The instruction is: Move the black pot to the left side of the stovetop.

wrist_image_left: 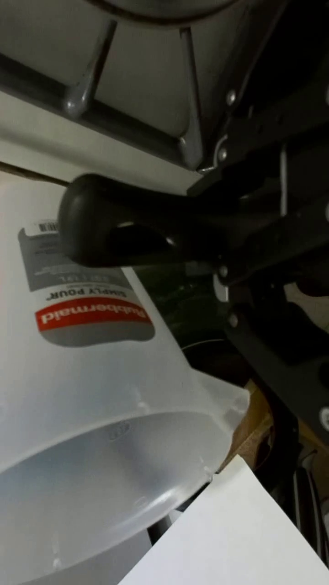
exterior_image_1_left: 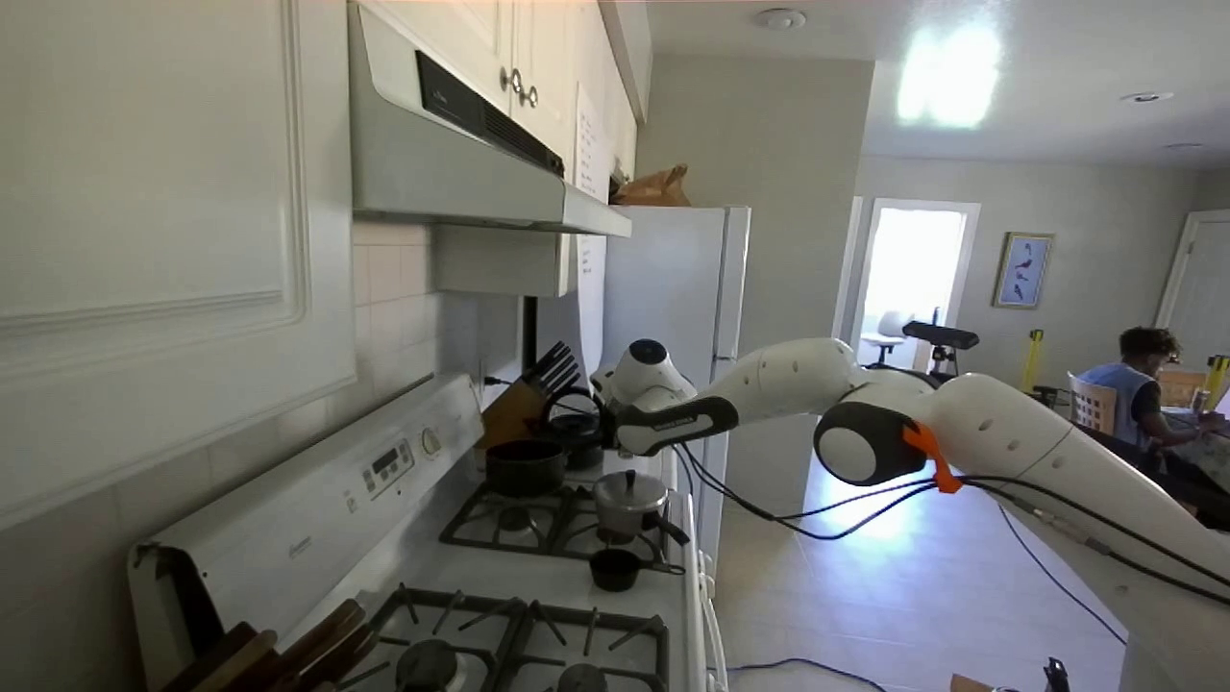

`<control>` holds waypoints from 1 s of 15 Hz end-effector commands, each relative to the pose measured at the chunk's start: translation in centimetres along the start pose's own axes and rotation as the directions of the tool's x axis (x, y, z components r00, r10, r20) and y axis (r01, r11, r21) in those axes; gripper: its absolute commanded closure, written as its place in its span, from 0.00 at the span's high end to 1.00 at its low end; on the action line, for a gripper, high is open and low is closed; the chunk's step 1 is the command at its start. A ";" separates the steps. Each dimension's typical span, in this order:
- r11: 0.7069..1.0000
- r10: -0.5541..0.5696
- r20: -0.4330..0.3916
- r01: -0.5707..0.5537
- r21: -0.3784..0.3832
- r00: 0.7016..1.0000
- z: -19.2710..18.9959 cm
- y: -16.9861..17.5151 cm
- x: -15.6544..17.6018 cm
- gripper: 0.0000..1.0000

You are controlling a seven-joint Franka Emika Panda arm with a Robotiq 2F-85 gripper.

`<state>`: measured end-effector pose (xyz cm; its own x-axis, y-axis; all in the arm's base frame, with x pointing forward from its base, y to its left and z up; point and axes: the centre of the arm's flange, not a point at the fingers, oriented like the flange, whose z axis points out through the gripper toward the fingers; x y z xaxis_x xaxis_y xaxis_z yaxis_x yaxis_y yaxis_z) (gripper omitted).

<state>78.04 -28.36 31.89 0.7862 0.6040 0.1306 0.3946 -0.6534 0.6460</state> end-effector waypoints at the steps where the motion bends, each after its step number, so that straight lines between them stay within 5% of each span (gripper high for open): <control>1: 0.992 0.127 -0.038 -0.127 -0.001 0.991 -3.8 1.0 -0.1 0.09; 15: 0.973 0.223 -0.112 -0.228 -0.034 0.968 -6.4 0.5 1.5 0.08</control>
<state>78.46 -25.10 36.14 0.7926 0.5060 0.3402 0.2155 -0.7545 0.6199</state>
